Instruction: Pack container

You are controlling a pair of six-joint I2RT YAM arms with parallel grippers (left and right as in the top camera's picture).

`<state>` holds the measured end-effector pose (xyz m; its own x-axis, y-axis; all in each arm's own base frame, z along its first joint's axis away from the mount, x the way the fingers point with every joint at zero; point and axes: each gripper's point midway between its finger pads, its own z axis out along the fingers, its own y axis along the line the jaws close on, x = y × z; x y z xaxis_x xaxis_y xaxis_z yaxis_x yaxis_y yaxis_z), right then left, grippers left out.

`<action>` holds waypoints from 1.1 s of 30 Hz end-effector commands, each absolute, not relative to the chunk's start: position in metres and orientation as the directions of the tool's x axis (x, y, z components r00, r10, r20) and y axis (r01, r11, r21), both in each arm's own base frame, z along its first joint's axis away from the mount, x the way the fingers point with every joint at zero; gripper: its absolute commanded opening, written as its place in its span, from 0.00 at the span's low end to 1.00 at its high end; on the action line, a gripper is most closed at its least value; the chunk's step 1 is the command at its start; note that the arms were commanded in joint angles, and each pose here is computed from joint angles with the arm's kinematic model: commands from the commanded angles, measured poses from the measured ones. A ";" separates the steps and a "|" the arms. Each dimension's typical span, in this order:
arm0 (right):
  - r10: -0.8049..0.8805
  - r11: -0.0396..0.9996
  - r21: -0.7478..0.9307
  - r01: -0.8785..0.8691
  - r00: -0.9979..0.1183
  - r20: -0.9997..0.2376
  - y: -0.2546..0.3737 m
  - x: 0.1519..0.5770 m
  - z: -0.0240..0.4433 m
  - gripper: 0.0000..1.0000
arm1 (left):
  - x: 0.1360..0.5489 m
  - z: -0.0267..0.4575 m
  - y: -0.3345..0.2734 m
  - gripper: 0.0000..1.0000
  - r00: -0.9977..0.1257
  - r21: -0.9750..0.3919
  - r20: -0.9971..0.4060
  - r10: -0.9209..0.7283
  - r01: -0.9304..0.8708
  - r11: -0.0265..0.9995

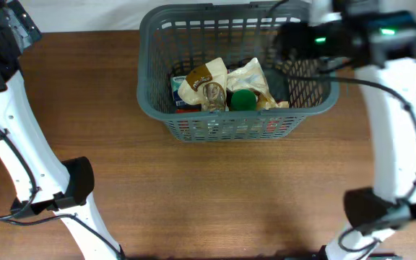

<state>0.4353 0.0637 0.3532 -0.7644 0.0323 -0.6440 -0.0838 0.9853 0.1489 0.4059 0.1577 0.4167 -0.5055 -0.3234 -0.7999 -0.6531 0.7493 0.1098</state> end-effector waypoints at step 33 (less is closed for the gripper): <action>0.256 0.964 0.136 0.229 -0.650 -0.716 -0.059 0.372 0.411 0.99 | 0.406 0.416 0.160 0.99 -0.497 0.100 -0.800 -0.335 -0.663 0.742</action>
<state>0.3725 -0.0551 0.4084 -0.6579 0.2487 -0.7108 0.2140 0.9667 0.1402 0.4058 0.1577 0.4169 -0.5052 -0.3233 -0.8001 -0.6531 0.7493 0.1096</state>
